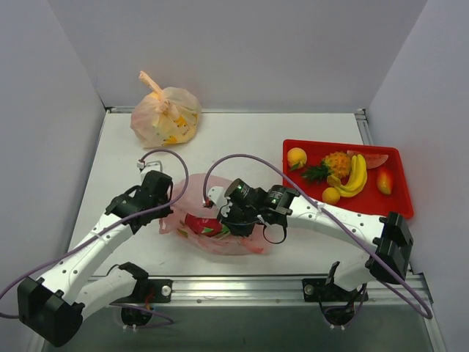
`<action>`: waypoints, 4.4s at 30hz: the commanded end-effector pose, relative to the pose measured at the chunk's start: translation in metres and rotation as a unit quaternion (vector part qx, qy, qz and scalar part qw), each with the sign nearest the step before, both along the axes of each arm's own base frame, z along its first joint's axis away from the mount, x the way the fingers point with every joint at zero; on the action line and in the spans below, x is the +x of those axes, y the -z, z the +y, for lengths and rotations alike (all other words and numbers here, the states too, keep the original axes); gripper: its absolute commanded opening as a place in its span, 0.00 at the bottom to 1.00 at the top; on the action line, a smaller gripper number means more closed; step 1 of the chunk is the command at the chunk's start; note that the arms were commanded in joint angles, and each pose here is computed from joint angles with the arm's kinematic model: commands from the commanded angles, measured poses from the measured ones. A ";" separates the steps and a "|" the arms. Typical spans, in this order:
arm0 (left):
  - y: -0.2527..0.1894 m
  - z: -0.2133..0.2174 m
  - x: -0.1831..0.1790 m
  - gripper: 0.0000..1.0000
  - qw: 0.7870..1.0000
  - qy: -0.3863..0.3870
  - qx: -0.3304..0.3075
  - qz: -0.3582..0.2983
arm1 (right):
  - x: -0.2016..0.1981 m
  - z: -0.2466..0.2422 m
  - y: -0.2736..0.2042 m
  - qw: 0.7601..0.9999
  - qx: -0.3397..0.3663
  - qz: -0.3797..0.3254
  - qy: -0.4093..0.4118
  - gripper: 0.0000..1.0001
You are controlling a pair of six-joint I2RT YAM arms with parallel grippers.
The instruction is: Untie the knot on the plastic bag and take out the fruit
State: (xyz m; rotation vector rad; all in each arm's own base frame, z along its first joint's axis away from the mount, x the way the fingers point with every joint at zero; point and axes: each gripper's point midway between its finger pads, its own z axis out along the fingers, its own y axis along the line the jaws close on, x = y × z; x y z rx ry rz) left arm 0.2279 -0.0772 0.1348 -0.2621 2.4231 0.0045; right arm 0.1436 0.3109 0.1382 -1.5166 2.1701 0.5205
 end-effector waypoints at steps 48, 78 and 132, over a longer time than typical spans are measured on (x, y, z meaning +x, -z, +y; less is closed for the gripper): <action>-0.003 -0.009 -0.016 0.00 0.997 -0.002 -0.075 0.006 | -0.015 0.059 -0.199 0.909 0.404 -0.029 -0.097 0.00; -0.019 0.003 -0.017 0.00 0.999 0.000 -0.048 -0.010 | 0.136 -0.123 -0.222 0.864 0.404 -0.117 0.277 0.00; -0.021 -0.032 -0.049 0.00 0.986 0.047 -0.161 0.027 | 0.058 0.012 -0.011 0.950 0.097 -0.053 0.292 0.92</action>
